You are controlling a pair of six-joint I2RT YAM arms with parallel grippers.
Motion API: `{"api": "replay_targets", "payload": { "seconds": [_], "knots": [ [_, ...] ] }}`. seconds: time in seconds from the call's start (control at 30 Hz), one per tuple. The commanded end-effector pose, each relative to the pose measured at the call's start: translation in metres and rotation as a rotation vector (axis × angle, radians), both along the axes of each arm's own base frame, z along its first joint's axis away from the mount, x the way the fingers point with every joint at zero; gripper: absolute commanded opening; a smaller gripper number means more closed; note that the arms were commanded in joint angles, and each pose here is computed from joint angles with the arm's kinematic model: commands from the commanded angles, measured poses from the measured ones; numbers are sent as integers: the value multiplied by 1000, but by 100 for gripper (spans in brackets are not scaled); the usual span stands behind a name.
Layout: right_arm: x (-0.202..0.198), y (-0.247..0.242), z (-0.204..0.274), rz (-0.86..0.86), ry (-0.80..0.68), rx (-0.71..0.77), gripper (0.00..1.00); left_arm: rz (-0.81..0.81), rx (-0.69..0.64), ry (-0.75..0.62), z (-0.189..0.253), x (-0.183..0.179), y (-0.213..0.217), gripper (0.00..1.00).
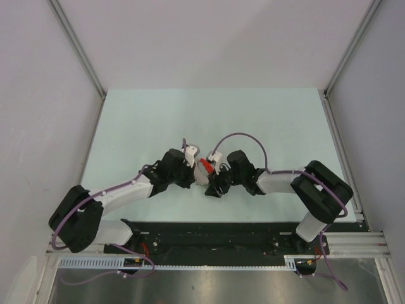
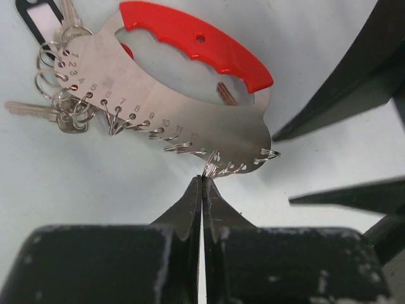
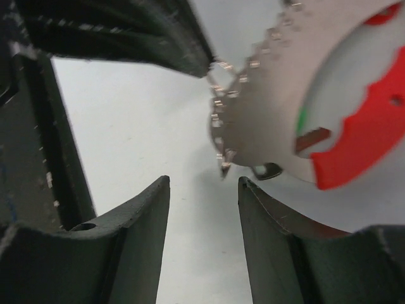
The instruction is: Put the keys on the keyring
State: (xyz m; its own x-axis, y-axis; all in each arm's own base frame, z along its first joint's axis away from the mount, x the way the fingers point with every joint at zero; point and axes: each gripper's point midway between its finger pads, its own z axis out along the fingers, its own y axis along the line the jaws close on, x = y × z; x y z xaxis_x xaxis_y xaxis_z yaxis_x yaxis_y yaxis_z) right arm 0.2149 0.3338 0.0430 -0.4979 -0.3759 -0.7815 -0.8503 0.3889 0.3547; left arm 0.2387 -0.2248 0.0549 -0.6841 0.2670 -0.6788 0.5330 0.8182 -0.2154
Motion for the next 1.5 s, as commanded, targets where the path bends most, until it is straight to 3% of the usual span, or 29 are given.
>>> {"api": "replay_targets", "payload": {
  "seconds": [0.0, 0.17, 0.33, 0.53, 0.87, 1.47],
  "knots": [
    [-26, 26, 17, 173, 5, 85, 51, -15, -47, -59, 20, 4, -3, 0],
    [-27, 19, 33, 166, -13, 82, 50, -64, -69, -60, 22, -4, -7, 0],
    [0, -6, 62, 75, -100, 98, 48, -126, -92, -52, 29, -16, -11, 0],
    [11, -4, 96, 106, -220, 190, 47, -189, -95, -79, 40, -24, -15, 0],
    [21, 22, 92, 175, -240, 322, 32, -267, -125, -144, 60, -30, -22, 0],
    [9, 42, 65, 255, -172, 317, 30, -293, -132, -126, 62, -33, -27, 0]
  ]
}}
